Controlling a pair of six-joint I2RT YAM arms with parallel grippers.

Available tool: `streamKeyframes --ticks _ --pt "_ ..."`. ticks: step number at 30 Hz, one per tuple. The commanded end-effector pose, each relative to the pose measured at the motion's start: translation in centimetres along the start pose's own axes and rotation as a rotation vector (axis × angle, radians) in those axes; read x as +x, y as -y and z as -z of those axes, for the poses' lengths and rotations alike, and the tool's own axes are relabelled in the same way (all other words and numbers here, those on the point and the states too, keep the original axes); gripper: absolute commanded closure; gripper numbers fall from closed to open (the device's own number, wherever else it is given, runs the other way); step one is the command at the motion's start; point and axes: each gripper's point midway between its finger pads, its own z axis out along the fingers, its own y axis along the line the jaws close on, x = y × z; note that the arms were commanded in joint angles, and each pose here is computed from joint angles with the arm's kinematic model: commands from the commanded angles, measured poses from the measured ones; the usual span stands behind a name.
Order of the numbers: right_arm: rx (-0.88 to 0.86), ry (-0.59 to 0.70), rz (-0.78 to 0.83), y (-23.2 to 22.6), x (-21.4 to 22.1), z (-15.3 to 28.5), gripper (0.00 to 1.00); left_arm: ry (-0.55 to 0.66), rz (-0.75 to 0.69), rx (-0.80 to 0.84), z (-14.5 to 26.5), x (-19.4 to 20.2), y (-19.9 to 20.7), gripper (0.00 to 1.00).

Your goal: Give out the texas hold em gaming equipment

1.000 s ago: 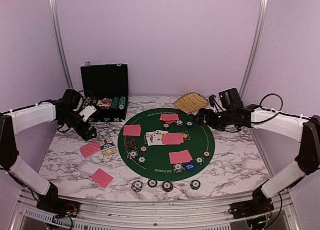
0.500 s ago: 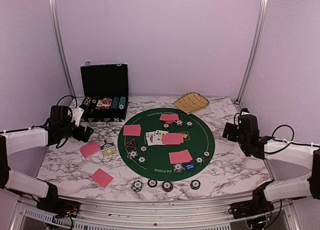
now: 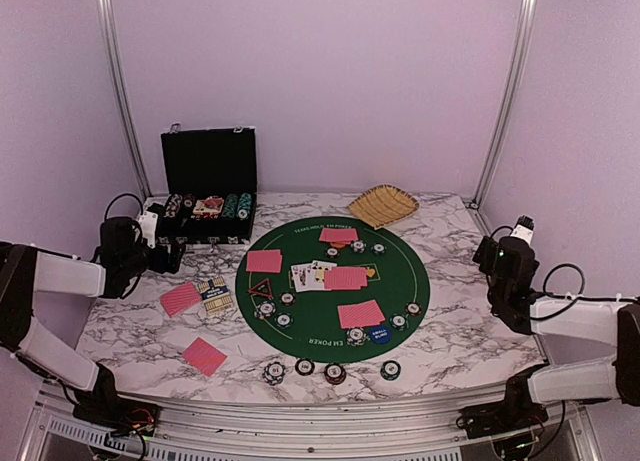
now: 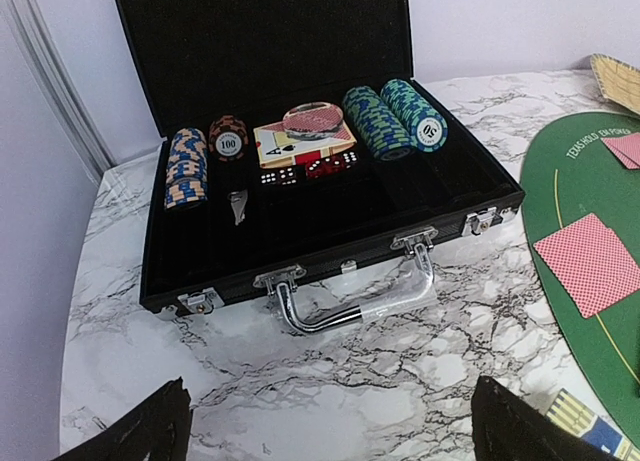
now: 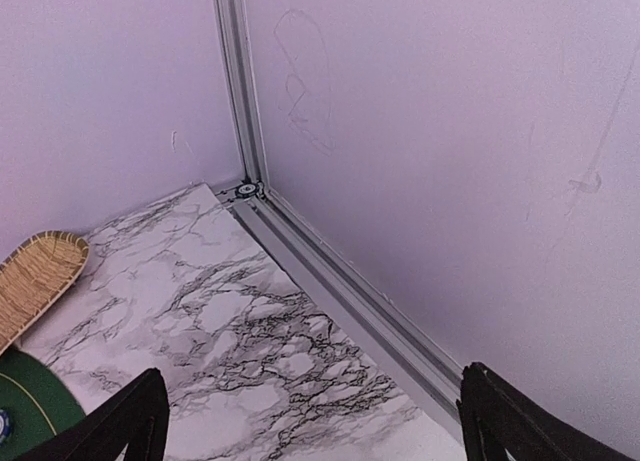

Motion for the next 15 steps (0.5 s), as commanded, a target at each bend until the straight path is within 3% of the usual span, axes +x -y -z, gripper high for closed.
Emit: streamKeyframes --ticks 1,15 --pt "0.027 0.095 0.032 1.3 -0.7 0.2 0.01 0.118 0.026 -0.052 -0.1 -1.3 -1.1 0.01" --pt "-0.004 0.303 -0.02 4.1 -1.4 2.2 0.01 0.315 0.092 -0.198 3.7 -0.8 -2.9 0.01"
